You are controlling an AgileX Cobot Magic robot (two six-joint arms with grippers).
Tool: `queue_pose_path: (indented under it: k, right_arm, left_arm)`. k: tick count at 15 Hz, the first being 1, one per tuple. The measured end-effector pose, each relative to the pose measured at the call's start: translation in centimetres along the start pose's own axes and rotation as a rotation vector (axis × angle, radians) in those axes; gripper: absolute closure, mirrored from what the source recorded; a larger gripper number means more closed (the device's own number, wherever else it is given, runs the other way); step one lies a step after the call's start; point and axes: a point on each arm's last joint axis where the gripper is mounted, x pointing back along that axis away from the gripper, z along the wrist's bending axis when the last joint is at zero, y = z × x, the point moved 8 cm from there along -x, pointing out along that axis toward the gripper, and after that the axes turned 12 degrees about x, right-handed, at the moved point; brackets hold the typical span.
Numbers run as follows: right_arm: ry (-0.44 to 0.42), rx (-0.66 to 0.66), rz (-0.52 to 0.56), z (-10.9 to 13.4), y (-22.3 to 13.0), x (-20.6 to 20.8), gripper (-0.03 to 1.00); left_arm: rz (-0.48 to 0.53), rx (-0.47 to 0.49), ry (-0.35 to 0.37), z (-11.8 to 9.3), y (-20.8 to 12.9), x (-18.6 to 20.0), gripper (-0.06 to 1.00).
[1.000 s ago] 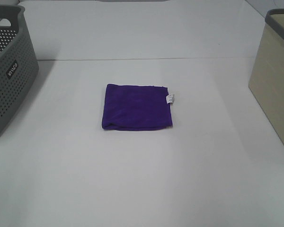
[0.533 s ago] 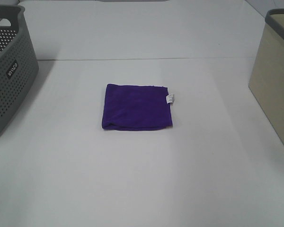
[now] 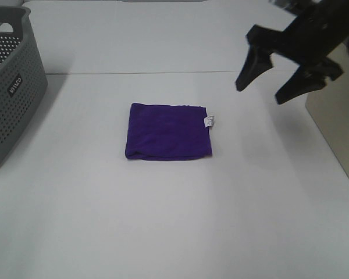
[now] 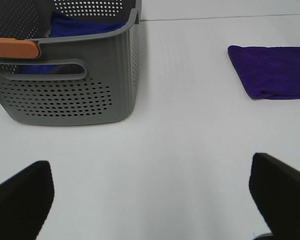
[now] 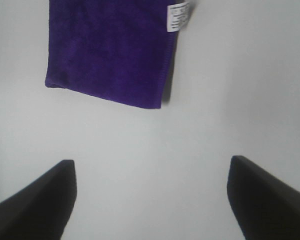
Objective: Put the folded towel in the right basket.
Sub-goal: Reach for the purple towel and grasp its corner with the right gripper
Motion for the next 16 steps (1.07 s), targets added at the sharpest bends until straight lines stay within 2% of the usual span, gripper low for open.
queue_pose_path:
  k: [2, 5, 9, 16]
  right_arm:
    - [0.027, 0.013, 0.049, 0.3, 1.6, -4.3, 0.17]
    - [0.03, -0.003, 0.074, -1.3, 3.2, -8.2, 0.17]
    - [0.102, -0.047, 0.038, -1.2, 4.1, -11.2, 0.17]
    - [0.077, -0.048, 0.01, -2.4, 4.3, -13.5, 0.17]
  left_arm:
    - [0.0, 0.0, 0.0, 0.0, 0.0, 0.0, -0.05]
    - [0.0, 0.0, 0.0, 0.0, 0.0, 0.0, -0.05]
    - [0.0, 0.003, 0.0, 0.0, 0.0, 0.0, -0.05]
    - [0.0, 0.004, 0.0, 0.0, 0.0, 0.0, -0.05]
